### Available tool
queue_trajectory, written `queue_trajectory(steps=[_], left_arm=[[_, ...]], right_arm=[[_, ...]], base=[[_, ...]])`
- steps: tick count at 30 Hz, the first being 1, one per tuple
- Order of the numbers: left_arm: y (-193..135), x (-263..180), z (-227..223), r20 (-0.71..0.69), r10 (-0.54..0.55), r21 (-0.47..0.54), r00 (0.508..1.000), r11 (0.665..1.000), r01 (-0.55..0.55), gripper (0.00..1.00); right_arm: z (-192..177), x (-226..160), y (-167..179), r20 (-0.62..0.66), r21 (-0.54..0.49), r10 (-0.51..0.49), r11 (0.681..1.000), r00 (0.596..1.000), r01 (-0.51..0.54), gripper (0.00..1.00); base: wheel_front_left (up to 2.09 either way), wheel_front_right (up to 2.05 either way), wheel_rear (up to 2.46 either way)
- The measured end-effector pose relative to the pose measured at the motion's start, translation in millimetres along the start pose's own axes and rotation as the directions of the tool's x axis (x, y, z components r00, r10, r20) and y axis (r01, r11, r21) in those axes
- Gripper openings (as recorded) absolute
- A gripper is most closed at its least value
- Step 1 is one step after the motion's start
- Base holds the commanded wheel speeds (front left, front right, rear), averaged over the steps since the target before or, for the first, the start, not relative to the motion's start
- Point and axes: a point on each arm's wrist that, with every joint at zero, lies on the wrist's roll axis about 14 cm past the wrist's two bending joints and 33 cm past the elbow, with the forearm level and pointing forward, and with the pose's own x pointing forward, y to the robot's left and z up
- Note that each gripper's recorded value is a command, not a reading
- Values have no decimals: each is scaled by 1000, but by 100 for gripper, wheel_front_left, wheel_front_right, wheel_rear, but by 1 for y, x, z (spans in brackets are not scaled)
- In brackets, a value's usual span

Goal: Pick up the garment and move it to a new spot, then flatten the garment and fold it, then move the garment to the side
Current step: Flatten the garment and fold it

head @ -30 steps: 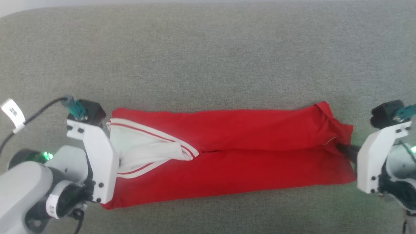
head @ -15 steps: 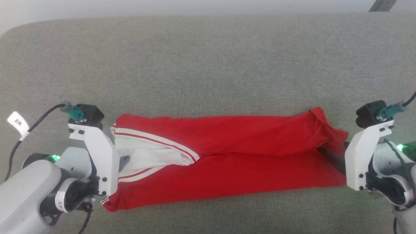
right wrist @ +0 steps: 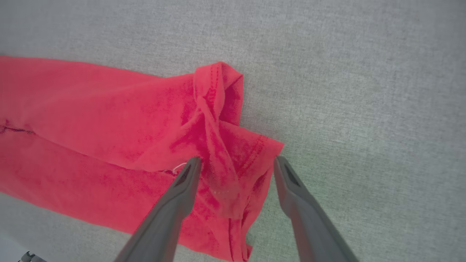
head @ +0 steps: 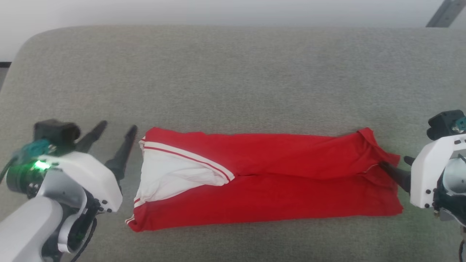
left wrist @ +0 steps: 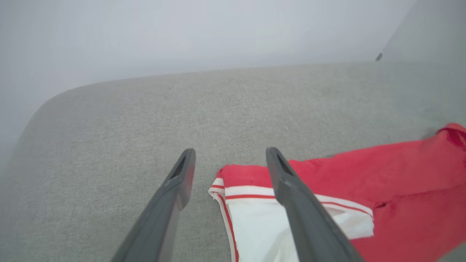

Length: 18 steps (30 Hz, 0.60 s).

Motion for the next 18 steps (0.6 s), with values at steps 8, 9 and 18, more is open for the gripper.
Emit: queue_trajectory(steps=[8,9,18], left_arm=[[34,-22,-5,211,147,-18,966,989,-147,100],[39,-25,-8,219,165,-15,962,986,-165,100],[66,-45,-13,290,312,-98,905,950,-296,100]], right_arm=[[-17,23,-5,-138,53,4,999,990,3,100],[-18,28,-2,-149,61,13,998,989,-4,100],[-31,60,20,-260,83,76,995,963,-56,8]], base=[[0,0,0],[0,0,0],[0,0,0]])
